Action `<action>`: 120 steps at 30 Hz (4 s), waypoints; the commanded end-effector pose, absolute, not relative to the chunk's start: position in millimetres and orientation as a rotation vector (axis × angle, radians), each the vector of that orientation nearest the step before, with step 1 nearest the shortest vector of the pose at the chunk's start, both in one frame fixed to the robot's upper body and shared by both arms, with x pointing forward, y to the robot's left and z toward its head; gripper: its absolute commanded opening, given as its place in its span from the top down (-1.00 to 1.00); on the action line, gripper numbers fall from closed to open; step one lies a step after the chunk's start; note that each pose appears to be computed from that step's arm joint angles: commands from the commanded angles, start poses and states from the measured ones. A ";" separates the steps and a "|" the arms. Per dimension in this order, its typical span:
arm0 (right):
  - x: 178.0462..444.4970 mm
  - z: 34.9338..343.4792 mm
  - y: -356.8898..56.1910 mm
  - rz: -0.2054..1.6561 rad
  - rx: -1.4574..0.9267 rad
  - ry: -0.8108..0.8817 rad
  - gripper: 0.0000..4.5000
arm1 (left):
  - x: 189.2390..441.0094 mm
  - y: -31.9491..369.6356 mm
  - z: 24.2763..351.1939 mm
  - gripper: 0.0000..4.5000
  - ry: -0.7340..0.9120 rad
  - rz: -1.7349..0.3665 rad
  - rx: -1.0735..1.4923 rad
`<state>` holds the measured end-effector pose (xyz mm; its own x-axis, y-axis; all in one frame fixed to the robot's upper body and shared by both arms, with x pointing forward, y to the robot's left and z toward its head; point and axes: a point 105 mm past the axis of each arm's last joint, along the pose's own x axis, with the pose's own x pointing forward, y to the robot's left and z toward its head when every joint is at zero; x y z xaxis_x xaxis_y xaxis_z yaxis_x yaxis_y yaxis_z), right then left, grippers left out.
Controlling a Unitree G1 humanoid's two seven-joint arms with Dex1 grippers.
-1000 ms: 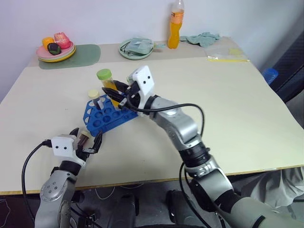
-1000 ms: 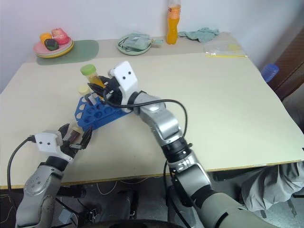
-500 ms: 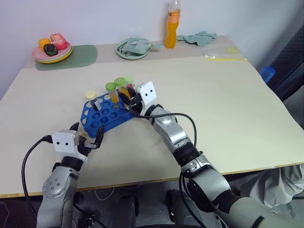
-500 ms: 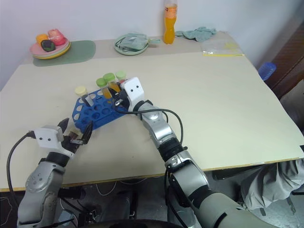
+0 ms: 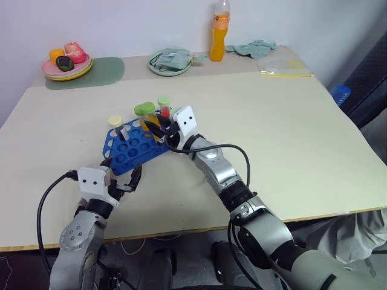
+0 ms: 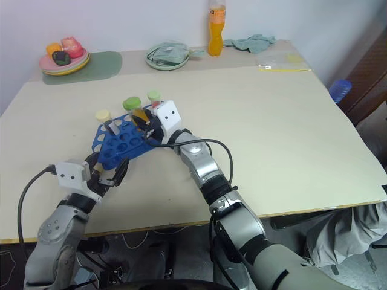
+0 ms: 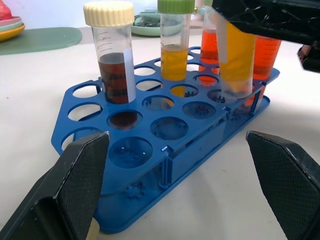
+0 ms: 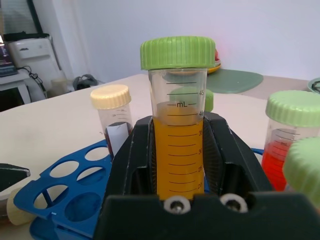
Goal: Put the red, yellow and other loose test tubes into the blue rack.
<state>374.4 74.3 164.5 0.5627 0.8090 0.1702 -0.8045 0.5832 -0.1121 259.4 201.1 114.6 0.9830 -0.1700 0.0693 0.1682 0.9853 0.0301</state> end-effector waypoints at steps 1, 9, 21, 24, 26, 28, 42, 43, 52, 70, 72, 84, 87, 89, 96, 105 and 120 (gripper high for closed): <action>348.4 185.5 129.4 1.063 0.058 -0.240 0.65 | 257.5 195.5 128.9 -1.00 -0.116 -0.189 0.031; 346.4 190.7 143.2 1.090 0.071 -0.242 0.65 | 259.7 192.0 132.3 -1.00 -0.118 -0.200 0.030; 344.3 165.9 130.4 1.084 0.096 -0.222 0.65 | 254.3 198.0 125.4 -1.00 -0.108 -0.188 0.034; 341.7 168.2 126.5 1.091 0.126 -0.249 0.01 | 253.9 200.3 123.3 -1.00 -0.105 -0.184 0.035; 339.6 174.9 124.9 1.096 0.145 -0.284 -0.44 | 254.1 201.7 121.9 -1.00 -0.103 -0.182 0.035; 338.0 183.1 123.5 1.098 0.148 -0.323 -0.92 | 254.4 203.0 121.1 -1.00 -0.103 -0.180 0.035; 338.7 224.1 94.8 1.084 0.048 -0.430 -0.99 | 256.1 211.5 126.4 -1.00 -0.121 -0.167 0.051; 338.6 223.6 94.4 1.095 0.038 -0.410 -0.99 | 256.2 211.4 126.8 -1.00 -0.122 -0.168 0.051; 338.7 227.2 95.2 1.166 -0.169 -0.364 -0.99 | 258.6 203.4 129.9 -1.00 -0.126 -0.185 0.043; 345.6 201.9 88.2 1.205 -0.381 -0.273 -0.99 | 258.3 199.9 131.8 -1.00 -0.128 -0.176 0.034; 347.3 196.9 78.6 1.190 -0.414 -0.256 -0.99 | 258.3 200.0 131.7 -1.00 -0.128 -0.175 0.034; 327.3 201.4 42.5 1.176 -0.465 -0.266 -0.99 | 270.9 189.3 148.3 -1.00 -0.154 -0.236 0.050; 320.7 199.0 35.7 1.186 -0.441 -0.246 -0.99 | 281.9 180.3 162.3 -1.00 -0.169 -0.285 0.032; 315.7 196.3 28.4 1.189 -0.416 -0.224 -0.99 | 289.6 165.7 168.1 -1.00 -0.156 -0.374 0.026; 307.4 186.3 -0.1 1.170 -0.407 -0.155 -0.99 | 304.9 157.5 174.4 -1.00 -0.129 -0.414 -0.043; 309.0 173.8 -21.1 1.090 -0.415 -0.096 -0.99 | 309.8 151.5 177.5 -1.00 -0.131 -0.417 -0.057; 310.4 167.6 -23.9 1.078 -0.404 -0.071 -0.99 | 307.8 158.8 173.0 -1.00 -0.118 -0.329 -0.065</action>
<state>315.1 -24.8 156.7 0.4864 0.8555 -0.1776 -0.8475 0.4125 -0.3341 313.3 157.1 162.1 0.9409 -0.3272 0.0869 0.3328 0.9411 -0.0603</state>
